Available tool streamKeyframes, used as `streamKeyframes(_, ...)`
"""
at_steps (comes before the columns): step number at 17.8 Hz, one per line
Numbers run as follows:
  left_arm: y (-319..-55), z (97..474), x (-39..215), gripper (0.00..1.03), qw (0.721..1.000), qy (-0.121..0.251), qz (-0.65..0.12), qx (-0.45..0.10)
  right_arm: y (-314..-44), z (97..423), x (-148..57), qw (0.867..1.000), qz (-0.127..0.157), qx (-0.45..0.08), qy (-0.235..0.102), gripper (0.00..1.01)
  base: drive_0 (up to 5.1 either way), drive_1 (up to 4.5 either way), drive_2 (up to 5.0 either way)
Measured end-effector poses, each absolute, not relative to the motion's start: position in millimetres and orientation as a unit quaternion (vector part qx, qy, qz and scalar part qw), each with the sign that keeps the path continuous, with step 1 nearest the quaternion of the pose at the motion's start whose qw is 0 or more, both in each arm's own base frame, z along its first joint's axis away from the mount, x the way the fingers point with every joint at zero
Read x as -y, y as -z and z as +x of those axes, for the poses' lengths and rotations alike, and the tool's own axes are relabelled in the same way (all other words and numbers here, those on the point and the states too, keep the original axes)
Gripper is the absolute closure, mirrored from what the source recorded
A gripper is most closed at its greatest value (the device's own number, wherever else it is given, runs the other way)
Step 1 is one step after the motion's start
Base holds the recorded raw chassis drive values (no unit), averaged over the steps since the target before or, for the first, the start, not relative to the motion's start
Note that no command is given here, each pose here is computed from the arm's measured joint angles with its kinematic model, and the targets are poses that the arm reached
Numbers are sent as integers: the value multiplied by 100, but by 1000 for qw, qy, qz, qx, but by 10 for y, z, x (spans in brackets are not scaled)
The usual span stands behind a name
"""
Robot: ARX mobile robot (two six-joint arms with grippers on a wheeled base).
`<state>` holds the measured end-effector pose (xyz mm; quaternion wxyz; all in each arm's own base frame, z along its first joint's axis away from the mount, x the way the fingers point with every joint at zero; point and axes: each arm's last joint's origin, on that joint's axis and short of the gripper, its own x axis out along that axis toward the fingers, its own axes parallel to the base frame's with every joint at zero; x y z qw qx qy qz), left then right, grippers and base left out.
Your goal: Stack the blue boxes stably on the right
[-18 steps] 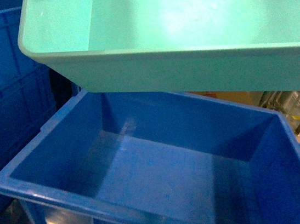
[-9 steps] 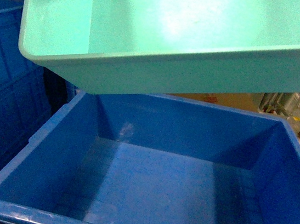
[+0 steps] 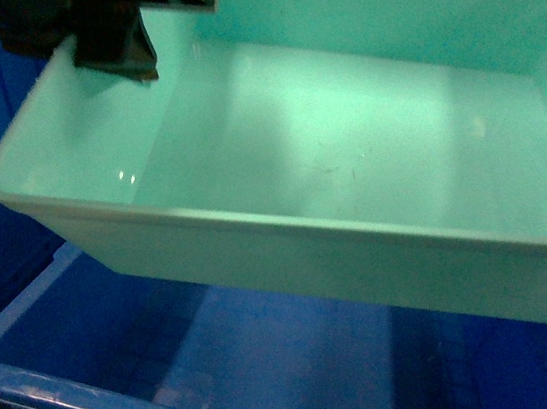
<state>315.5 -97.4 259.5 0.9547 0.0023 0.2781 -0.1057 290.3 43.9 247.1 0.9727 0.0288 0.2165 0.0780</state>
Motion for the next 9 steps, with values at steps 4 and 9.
streamKeyframes(4,-2193,3543,970,101,932,119,25,-342,-2095,3164,-523,955,36,-287,-71,94,0,0,0)
streamKeyframes(9,-1956,3836,863,101,920,118,37,-371,-1901,3413,-720,949,26,-307,-72,94,0,0,0)
